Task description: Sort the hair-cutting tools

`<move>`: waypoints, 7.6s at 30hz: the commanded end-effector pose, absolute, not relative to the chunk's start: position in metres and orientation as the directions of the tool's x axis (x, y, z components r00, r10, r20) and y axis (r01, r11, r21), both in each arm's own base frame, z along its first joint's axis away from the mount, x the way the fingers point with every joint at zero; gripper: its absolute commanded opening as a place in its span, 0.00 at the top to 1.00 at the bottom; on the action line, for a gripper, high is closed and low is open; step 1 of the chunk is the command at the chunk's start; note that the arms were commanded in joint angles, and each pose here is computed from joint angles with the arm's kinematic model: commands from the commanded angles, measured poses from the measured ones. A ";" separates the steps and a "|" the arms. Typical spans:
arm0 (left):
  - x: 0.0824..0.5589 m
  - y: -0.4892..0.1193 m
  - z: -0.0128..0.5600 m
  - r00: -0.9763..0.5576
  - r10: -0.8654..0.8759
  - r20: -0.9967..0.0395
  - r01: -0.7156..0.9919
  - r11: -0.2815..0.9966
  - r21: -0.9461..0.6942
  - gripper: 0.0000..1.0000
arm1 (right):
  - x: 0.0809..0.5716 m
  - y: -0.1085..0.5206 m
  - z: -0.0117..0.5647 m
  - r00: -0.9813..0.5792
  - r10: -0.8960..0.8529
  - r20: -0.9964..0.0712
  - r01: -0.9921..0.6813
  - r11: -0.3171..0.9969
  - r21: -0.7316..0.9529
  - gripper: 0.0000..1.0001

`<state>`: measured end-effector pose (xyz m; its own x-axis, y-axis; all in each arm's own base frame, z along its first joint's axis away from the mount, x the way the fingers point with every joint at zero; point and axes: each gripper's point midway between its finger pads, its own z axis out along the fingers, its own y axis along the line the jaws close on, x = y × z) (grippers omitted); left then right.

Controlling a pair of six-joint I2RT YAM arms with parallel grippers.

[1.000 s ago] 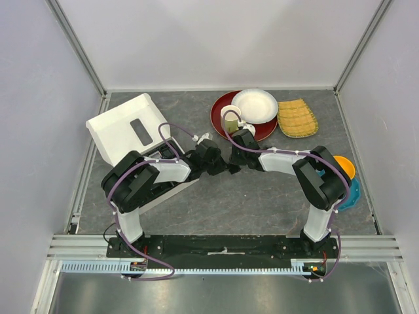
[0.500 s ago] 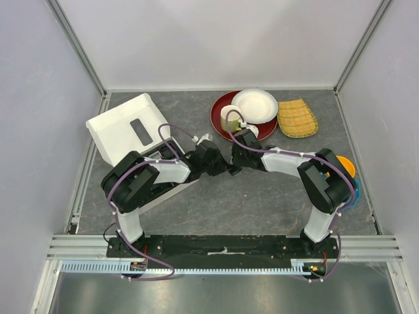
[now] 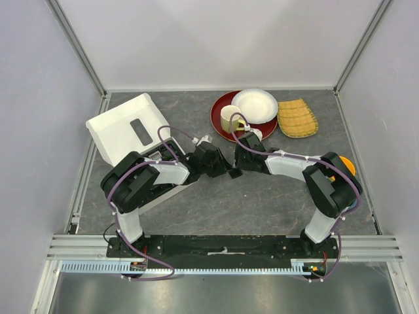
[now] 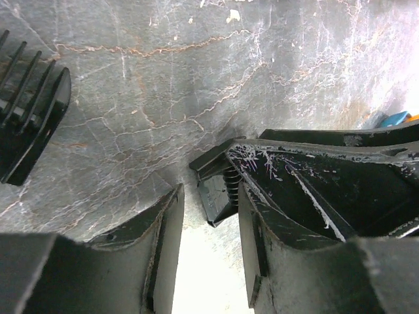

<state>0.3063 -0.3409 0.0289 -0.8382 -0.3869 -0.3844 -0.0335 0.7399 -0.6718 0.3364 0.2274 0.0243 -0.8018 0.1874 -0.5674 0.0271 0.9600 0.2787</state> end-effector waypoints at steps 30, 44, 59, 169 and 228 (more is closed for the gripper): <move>0.292 -0.352 0.033 -0.837 -0.447 -0.316 -0.033 0.617 -0.786 0.98 | 0.303 0.241 0.002 -0.815 0.449 -0.366 0.239 0.836 0.494 0.56; 0.275 -0.328 0.077 -0.876 -0.288 -0.388 0.054 0.740 -0.670 0.98 | 0.332 0.185 0.087 -0.721 0.397 -0.568 0.188 0.901 0.391 0.31; 0.292 -0.200 0.149 -0.756 -0.519 -0.398 -0.101 0.694 -0.713 0.98 | 0.279 0.159 0.112 -0.700 0.312 -0.642 0.043 0.916 0.399 0.02; 0.259 -0.121 0.162 -0.714 -0.399 -0.576 -0.051 0.849 -0.525 0.37 | 0.376 0.333 0.075 -0.645 0.316 -0.696 0.257 0.947 0.192 0.02; 0.253 -0.104 0.162 -0.672 -0.421 -0.609 -0.099 0.866 -0.490 0.35 | 0.329 0.322 0.006 -0.763 0.311 -0.567 0.327 0.942 0.077 0.07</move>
<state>0.2494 -0.1026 0.1586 -0.6773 -0.4432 -0.5872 -0.1354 0.8596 -0.4926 0.3514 0.3285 0.0223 -0.7165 0.2912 -0.6340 0.3006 0.9489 0.0961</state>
